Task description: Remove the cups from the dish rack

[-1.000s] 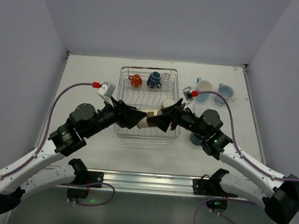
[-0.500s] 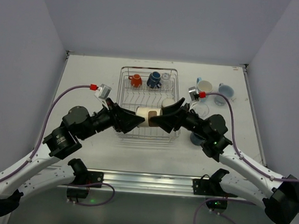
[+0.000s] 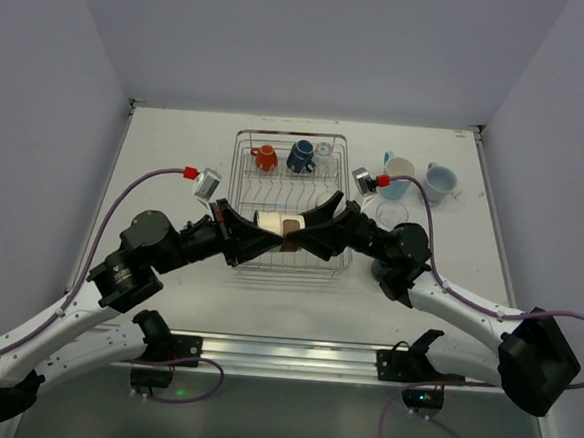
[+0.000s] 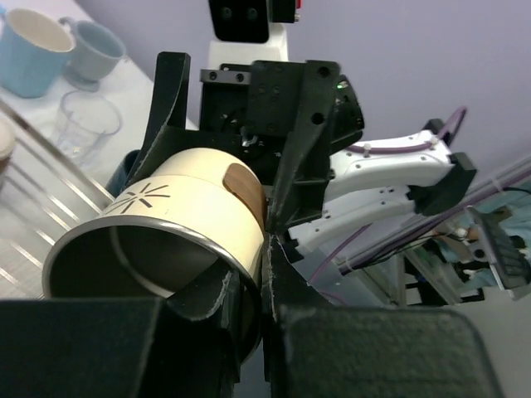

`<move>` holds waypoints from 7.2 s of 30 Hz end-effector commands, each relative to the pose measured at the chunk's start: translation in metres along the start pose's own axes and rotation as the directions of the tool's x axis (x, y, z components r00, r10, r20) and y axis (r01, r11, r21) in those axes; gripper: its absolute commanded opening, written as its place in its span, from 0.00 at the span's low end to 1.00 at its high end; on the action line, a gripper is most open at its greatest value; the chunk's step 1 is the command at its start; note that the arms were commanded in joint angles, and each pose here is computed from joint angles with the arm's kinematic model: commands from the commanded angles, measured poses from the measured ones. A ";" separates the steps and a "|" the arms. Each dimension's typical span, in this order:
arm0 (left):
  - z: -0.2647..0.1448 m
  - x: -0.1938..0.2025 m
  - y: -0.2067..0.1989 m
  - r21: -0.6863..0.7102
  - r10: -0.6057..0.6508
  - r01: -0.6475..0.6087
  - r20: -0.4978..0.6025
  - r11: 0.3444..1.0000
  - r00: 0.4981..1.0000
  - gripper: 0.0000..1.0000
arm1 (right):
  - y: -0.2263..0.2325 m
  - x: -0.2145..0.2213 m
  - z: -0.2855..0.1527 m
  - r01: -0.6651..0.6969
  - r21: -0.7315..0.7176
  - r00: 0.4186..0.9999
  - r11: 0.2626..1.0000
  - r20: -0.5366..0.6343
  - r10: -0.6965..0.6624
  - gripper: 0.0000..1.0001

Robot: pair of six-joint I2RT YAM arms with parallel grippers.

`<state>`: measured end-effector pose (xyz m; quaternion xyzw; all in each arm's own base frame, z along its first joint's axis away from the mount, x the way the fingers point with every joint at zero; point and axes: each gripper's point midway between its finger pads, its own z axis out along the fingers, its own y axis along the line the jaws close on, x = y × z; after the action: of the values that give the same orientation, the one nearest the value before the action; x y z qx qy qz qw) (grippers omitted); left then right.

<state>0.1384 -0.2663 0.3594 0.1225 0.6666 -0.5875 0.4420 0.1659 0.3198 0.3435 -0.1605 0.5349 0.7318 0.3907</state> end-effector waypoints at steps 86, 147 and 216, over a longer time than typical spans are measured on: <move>-0.086 -0.029 0.170 -0.540 0.374 -0.349 -0.069 0.766 0.925 1.00 | -0.280 -0.038 -0.126 0.621 0.780 0.783 -0.077 -0.613 0.108 0.97; -0.017 -0.008 0.072 0.126 -0.113 0.107 0.039 0.986 0.993 0.20 | -0.053 0.020 0.025 -0.148 0.180 0.985 0.973 -0.056 0.160 0.42; -0.155 -0.094 0.409 -0.967 -0.236 -0.252 -0.255 0.041 0.938 0.02 | -0.106 0.040 -0.092 0.228 0.629 0.972 0.744 -0.191 -0.136 0.99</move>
<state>0.3977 0.0159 0.1406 -0.1187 0.9496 0.0753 0.2803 0.1979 0.2647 0.2037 -0.1145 0.7705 0.4480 0.4388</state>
